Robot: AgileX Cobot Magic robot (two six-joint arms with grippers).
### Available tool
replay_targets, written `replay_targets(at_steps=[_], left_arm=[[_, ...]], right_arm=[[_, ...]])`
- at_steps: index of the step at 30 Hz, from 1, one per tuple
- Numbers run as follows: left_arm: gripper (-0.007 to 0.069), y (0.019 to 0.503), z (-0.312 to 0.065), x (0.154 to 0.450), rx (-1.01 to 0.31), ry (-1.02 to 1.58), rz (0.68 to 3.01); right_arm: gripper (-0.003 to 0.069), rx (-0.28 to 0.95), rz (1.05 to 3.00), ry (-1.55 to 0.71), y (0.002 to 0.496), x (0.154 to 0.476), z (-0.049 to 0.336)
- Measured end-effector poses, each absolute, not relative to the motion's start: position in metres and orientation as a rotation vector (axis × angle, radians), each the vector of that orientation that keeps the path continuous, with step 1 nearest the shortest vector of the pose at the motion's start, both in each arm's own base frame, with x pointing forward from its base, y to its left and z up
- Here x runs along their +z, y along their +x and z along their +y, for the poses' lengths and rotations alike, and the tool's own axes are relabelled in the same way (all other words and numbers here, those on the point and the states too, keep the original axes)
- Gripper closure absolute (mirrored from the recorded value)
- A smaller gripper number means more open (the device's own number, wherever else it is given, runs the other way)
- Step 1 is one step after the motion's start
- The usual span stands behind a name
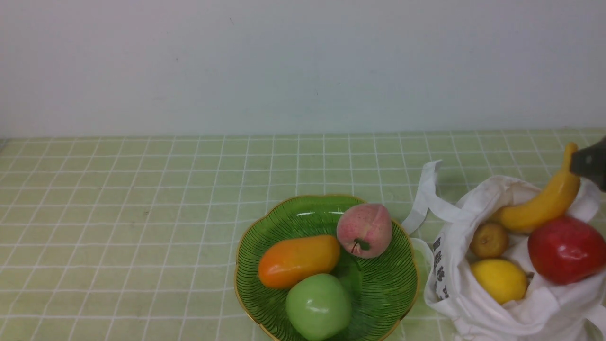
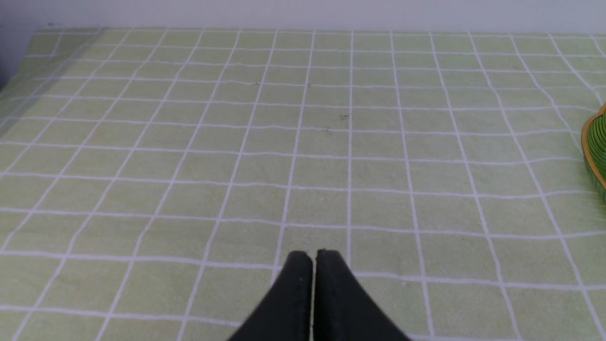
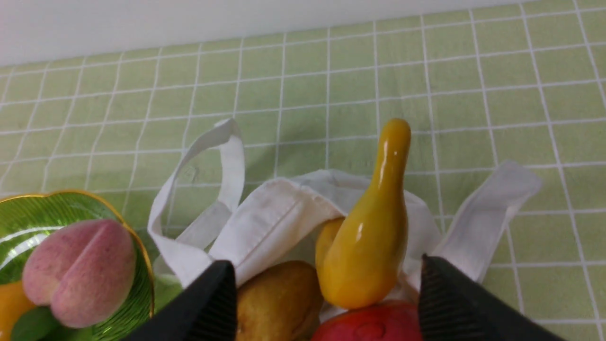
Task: Take the fruit out of the bag on the green coffee tablecloth and place them on the plate.
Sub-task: 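Reach into the bag and grasp the banana with the right gripper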
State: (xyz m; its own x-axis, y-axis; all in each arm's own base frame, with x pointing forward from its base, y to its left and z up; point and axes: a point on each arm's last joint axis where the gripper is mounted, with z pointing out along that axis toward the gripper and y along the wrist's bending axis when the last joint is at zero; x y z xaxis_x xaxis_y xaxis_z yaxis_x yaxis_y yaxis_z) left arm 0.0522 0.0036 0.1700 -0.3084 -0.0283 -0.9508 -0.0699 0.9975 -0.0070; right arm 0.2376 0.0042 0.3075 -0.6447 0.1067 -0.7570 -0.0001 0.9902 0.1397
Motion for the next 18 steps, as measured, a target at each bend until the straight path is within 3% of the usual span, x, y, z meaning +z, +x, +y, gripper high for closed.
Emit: replay_targets(at_steps=[6,13,18], left_arm=[[0.0633,0.052,0.004,0.17,0.041,-0.071,1.884],[0.0633,0.052,0.004,0.17,0.041,-0.071,1.884],[0.0633,0.052,0.004,0.17,0.041,-0.071,1.884]], right_arm=[[0.0057,0.141,2.312,0.087,0.262,0.283,0.002],[0.0067,0.119,2.354,0.099,0.284,0.256,0.0],[0.0117,0.112,2.394,0.104,0.293,0.24,-0.001]])
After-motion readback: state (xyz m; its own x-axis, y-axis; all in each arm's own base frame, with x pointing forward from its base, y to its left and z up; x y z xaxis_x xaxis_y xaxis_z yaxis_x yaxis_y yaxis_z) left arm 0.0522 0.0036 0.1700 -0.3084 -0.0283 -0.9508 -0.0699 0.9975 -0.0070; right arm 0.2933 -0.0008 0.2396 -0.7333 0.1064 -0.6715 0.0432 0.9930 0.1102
